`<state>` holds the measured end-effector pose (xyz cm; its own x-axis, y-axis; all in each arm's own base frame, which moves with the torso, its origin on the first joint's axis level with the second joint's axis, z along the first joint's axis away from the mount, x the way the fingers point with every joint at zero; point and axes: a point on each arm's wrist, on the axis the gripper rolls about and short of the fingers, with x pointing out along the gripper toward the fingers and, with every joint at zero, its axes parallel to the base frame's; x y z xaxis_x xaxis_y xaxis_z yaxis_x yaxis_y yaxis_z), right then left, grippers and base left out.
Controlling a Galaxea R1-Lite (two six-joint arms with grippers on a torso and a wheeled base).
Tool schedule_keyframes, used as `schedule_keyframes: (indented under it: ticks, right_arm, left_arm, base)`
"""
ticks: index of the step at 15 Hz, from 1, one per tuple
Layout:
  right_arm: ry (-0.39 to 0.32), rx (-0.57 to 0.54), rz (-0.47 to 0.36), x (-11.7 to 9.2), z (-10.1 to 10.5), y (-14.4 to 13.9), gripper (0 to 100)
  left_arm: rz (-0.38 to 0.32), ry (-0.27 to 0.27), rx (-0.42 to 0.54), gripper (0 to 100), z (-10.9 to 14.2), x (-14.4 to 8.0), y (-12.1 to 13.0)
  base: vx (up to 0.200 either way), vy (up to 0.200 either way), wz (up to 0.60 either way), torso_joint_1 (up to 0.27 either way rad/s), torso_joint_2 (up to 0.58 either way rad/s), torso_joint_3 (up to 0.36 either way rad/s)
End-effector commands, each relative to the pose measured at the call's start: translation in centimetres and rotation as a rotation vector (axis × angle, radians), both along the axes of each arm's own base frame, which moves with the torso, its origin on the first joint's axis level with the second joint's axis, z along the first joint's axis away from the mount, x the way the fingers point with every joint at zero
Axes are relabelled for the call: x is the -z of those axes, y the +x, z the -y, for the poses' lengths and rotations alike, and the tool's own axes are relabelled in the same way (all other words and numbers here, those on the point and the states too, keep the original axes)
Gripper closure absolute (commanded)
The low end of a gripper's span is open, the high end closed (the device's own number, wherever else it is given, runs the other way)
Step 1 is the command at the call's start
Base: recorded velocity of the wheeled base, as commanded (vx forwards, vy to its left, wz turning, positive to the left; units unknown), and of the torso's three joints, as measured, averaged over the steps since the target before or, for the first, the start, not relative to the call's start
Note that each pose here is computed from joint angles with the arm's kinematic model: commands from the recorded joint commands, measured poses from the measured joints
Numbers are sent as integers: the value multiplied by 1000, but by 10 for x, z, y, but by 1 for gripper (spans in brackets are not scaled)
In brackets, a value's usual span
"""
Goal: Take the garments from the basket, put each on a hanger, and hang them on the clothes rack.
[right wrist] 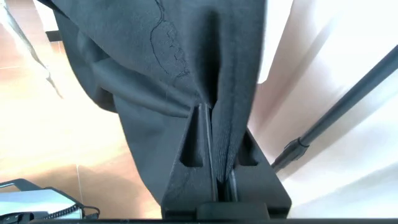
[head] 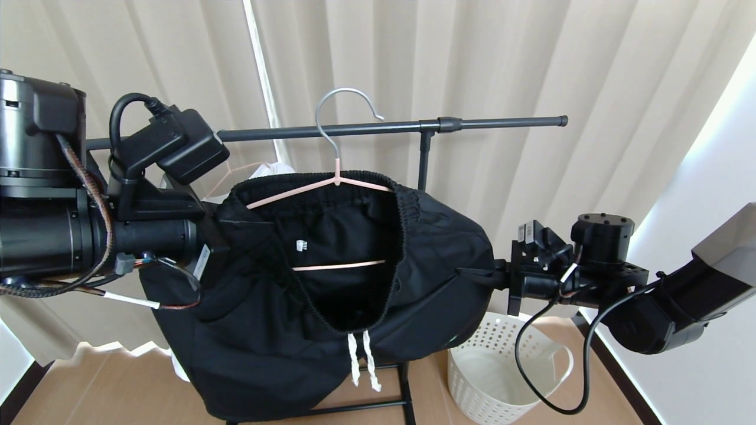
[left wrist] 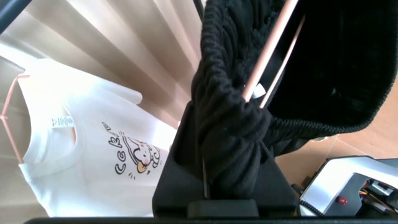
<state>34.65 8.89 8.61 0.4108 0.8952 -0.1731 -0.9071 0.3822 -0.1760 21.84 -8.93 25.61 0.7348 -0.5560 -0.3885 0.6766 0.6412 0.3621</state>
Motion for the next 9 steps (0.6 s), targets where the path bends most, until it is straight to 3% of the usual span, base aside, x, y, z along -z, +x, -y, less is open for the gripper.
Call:
schedule_keyframes:
  ticks: [1, 9]
  right_arm:
    - [1, 10, 3, -1, 3, 2, 100]
    - [12, 34, -11, 0, 8, 8, 100]
  left_arm:
    - [0, 0, -22, 100, -7, 1, -4]
    - [40, -14, -88, 100, -26, 0, -14]
  base:
    - [0, 0, 0, 0, 0, 0]
    - [0, 0, 0, 0, 0, 0]
